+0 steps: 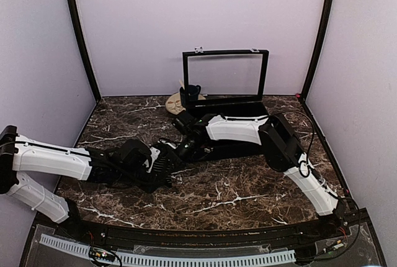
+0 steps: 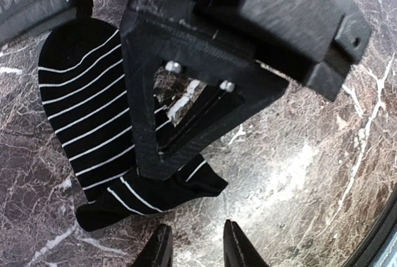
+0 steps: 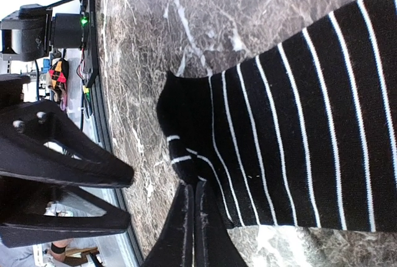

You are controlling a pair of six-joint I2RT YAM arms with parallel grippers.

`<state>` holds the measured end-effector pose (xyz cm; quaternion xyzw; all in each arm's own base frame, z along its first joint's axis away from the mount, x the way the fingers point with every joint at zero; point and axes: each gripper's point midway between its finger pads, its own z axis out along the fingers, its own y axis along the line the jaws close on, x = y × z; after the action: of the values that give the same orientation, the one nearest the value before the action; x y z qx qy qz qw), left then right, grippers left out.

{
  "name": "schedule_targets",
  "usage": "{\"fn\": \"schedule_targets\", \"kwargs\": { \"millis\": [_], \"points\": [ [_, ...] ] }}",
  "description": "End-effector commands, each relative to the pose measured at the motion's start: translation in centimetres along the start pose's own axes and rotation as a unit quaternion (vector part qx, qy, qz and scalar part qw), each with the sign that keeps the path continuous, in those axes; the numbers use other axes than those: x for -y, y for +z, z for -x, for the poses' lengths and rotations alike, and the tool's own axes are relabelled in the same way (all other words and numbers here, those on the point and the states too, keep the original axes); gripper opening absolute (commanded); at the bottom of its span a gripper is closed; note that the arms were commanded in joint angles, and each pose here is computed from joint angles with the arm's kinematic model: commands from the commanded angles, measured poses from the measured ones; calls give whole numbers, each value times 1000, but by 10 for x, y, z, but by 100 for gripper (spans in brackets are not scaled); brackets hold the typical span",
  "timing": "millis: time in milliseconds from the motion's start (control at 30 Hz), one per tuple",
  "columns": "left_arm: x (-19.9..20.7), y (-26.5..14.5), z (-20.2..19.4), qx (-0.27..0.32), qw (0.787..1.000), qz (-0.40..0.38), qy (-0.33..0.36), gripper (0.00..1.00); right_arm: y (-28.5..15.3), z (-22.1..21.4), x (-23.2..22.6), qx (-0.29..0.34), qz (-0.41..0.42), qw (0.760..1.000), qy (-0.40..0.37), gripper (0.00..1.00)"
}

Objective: Roll the socks
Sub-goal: Roll the sock at the center of the board.

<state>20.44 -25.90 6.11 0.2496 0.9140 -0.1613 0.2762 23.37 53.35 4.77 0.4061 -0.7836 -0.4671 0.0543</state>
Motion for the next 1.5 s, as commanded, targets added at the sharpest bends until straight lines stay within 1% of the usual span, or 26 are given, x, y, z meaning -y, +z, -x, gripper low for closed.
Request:
{"fn": "schedule_targets", "kwargs": {
  "millis": [0,167,367,533,733,833,1200,1467],
  "points": [
    [0,1,9,8,1000,10,-1,30,-2,5,5,6,-7,1000,-9,0],
    [-4,5,7,3,1000,22,-12,30,-2,5,6,6,-7,1000,-10,0],
    [-8,4,11,13,999,35,-21,30,-1,4,8,4,-7,1000,-8,0],
    [-13,6,8,6,998,51,-32,29,-1,4,8,5,-8,1000,-10,0],
    [-24,4,6,9,996,77,-44,24,0,5,6,4,-9,1000,-12,0],
    [-29,4,5,6,994,92,-52,24,0,4,7,4,-9,1000,-11,0],
    [-40,11,6,-5,991,116,-64,23,0,4,8,3,-12,1000,-10,0],
    [-49,16,5,-17,989,120,-80,23,2,3,12,2,-22,1000,-9,0]
  ]
}}
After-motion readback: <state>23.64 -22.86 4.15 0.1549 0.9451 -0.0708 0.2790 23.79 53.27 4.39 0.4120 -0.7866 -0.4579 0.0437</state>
